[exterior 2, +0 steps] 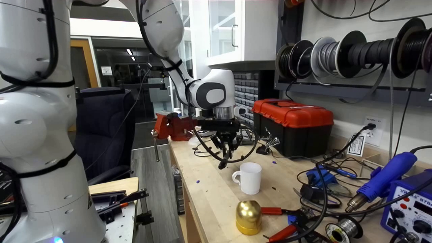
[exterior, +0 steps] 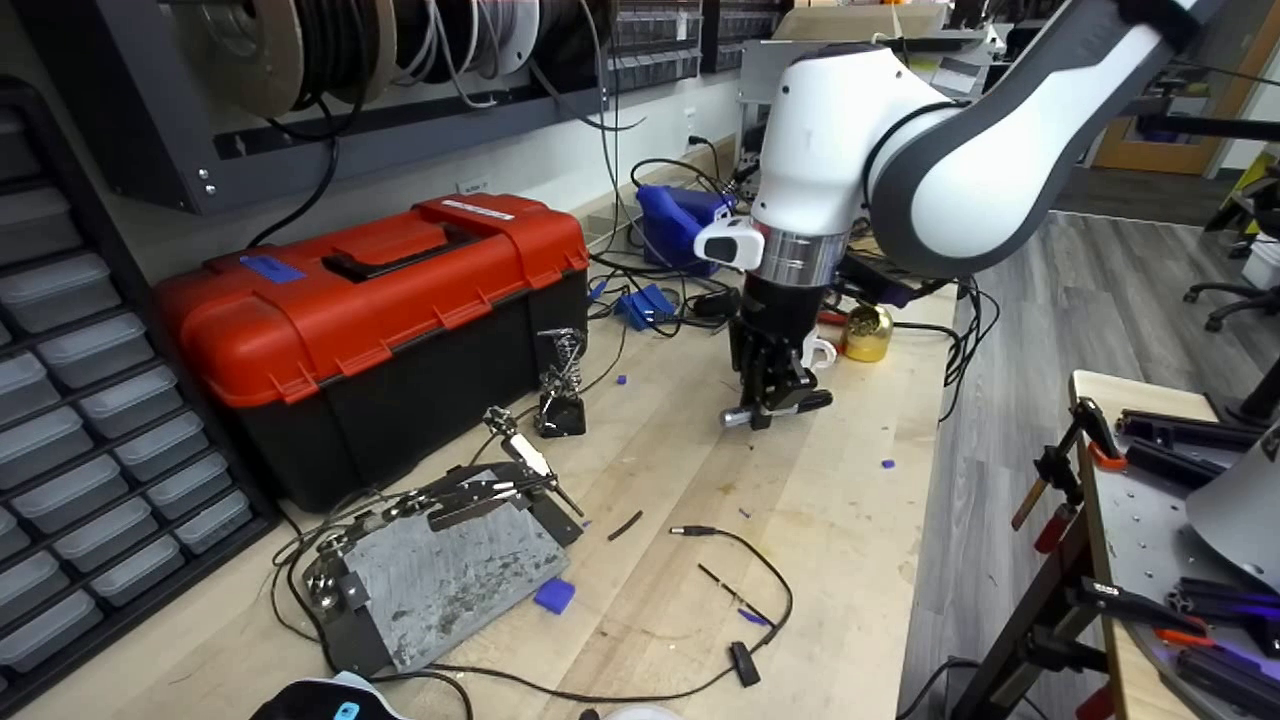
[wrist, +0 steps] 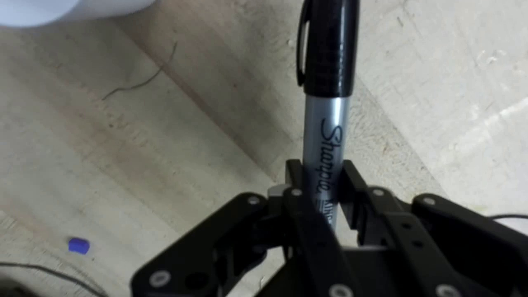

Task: Put the marker inside the mug cup

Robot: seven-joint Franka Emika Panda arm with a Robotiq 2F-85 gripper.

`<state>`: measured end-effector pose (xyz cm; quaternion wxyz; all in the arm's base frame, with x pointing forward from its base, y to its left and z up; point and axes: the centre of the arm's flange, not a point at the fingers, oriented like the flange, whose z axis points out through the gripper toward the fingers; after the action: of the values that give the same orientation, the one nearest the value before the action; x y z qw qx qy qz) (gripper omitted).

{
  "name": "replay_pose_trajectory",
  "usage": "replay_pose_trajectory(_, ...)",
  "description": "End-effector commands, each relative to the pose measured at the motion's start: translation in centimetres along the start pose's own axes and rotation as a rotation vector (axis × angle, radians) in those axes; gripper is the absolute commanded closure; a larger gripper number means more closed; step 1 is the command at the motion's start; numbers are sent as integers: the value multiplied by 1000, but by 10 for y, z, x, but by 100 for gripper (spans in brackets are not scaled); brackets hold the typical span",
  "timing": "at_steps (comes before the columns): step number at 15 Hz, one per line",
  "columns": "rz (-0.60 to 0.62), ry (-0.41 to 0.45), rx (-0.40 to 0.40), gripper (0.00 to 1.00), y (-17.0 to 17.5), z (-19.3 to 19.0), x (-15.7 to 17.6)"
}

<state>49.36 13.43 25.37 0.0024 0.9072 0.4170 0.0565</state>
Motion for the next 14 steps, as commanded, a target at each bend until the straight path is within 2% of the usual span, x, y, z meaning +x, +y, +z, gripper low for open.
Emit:
replay_pose_trajectory(1, -13, 14, -64, 94, 11, -46, 13)
replay_pose_trajectory(8, 27, 140, -180, 94, 57, -110, 20)
replay_pose_trajectory(14, 111, 210, -274, 94, 98, -155, -7)
